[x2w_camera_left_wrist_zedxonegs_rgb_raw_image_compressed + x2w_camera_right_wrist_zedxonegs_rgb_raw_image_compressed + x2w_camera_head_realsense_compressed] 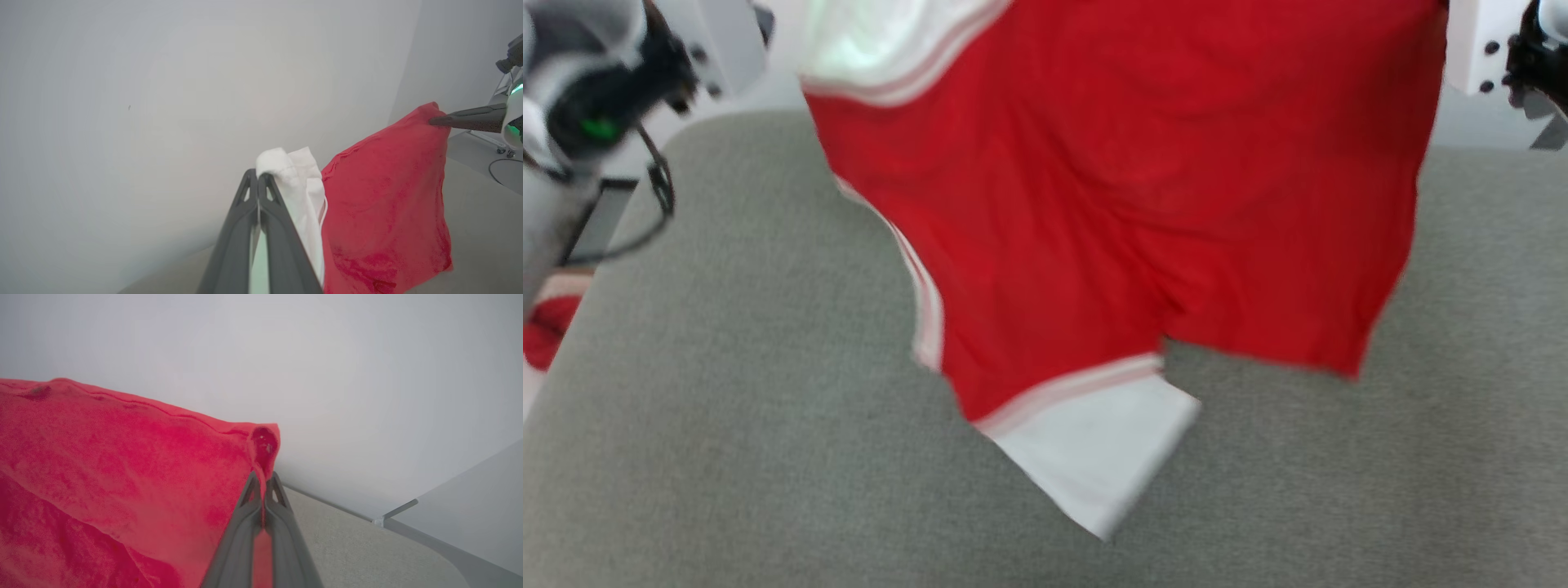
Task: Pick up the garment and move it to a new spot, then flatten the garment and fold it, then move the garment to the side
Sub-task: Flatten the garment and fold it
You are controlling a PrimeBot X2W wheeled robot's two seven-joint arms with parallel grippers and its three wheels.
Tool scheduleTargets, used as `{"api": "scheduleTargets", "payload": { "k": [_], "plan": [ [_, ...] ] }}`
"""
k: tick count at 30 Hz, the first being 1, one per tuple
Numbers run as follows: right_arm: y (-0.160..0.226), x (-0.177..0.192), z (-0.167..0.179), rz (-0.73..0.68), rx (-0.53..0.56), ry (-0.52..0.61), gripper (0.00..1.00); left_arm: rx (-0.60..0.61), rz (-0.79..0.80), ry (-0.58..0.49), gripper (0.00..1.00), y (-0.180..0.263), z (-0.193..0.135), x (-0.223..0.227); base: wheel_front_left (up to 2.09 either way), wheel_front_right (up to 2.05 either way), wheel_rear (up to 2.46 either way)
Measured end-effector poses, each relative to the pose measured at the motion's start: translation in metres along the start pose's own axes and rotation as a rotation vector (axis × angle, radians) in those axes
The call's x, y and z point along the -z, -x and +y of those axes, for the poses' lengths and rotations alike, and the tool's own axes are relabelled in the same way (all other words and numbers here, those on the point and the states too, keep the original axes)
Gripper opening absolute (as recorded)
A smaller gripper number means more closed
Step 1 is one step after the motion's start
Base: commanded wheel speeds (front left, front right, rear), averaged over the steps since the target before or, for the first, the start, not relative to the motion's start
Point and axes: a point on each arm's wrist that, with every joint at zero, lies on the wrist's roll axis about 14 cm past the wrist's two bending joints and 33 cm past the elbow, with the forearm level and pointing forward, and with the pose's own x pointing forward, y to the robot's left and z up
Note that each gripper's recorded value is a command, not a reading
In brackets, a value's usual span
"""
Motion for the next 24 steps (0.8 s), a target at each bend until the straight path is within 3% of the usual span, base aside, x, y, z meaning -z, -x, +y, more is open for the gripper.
{"api": "scheduleTargets", "payload": {
  "k": [6, 14, 24],
  "plan": [
    [0.039, -0.044, 0.000, -0.141, 0.015, 0.032, 0.00, -0.028, -0.100, -0.050, 0.00, 0.007, 0.000, -0.059, 0.00, 0.00, 0.00],
    [0.080, -0.071, -0.009, -0.228, 0.047, 0.053, 0.00, -0.038, -0.164, -0.090, 0.00, 0.016, -0.007, -0.103, 0.00, 0.00, 0.00],
    [0.070, -0.075, -0.028, -0.252, 0.061, 0.026, 0.00, -0.034, -0.164, -0.118, 0.00, -0.005, 0.002, -0.109, 0.00, 0.00, 0.00]
  ]
}}
